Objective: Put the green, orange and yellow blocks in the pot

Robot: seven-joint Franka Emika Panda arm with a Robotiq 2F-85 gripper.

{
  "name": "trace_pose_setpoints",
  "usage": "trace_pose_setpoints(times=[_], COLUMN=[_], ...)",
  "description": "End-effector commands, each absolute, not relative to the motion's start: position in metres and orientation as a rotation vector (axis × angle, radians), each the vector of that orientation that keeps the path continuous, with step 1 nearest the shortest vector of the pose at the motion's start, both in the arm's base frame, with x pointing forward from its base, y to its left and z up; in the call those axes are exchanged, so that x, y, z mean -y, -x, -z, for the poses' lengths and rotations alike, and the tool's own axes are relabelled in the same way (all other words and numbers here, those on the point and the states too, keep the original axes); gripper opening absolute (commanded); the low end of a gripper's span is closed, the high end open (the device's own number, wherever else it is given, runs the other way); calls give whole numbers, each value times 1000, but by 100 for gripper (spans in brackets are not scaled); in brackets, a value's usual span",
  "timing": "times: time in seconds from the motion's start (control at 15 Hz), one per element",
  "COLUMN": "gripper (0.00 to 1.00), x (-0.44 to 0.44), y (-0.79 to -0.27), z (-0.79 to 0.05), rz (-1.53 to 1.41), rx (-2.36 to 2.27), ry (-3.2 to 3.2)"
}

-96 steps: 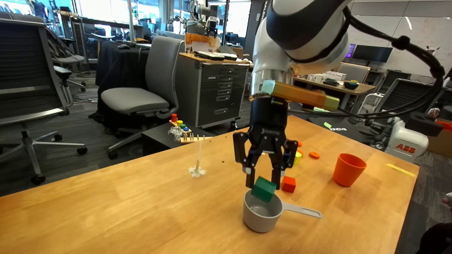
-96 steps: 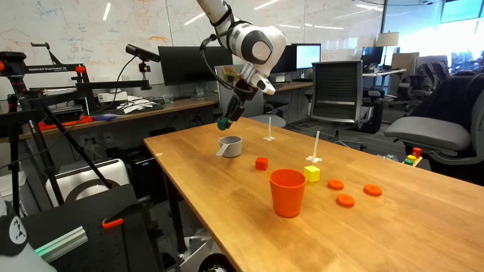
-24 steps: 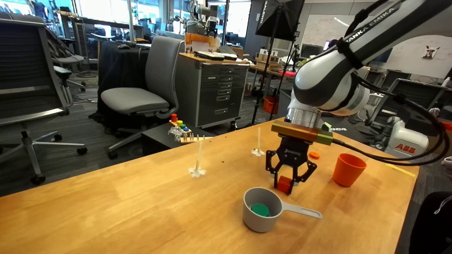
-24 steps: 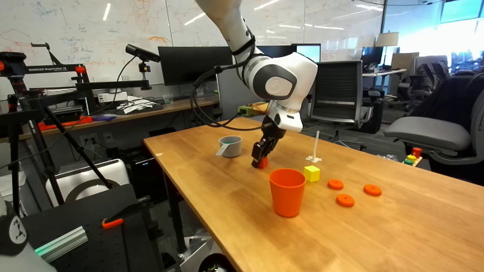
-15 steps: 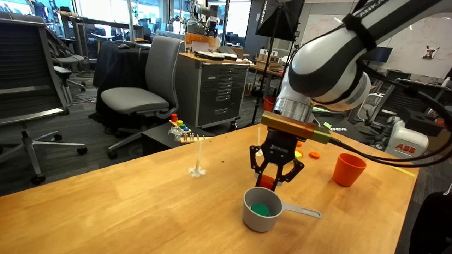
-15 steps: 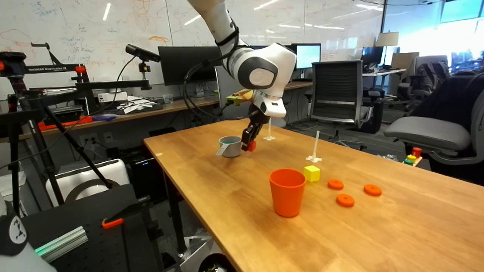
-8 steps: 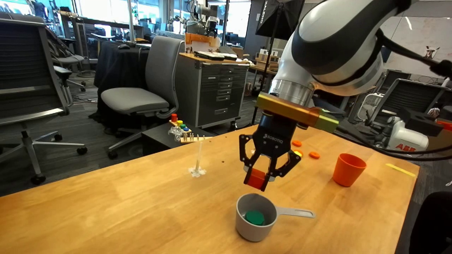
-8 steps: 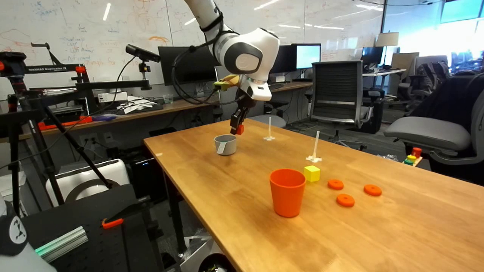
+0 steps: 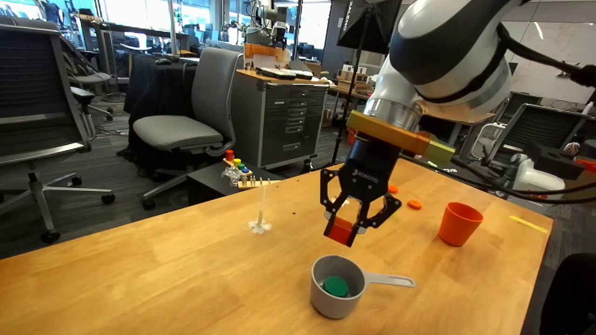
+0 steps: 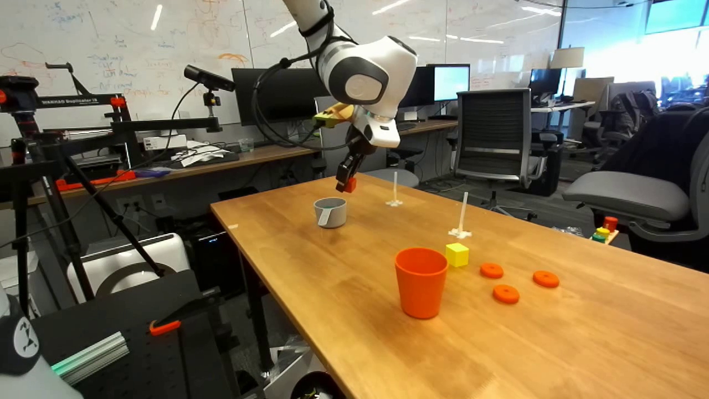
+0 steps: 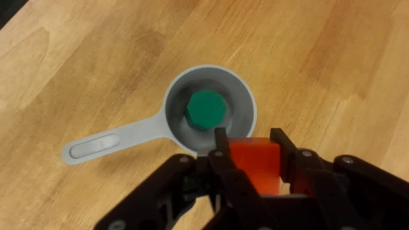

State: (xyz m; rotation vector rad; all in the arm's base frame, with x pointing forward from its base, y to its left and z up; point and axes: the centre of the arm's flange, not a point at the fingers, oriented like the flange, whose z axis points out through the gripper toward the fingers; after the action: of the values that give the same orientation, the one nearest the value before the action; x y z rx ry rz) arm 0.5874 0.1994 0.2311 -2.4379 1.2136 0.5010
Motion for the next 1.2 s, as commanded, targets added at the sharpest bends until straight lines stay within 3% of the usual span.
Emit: trace_pose_setpoints(times=[0.0, 1.13], gripper=[12, 12], x=[-176, -194], y=[-595, -607], z=[-224, -203], rz=[-591, -777], rx=[-1195, -1077], ry=[2364, 2386])
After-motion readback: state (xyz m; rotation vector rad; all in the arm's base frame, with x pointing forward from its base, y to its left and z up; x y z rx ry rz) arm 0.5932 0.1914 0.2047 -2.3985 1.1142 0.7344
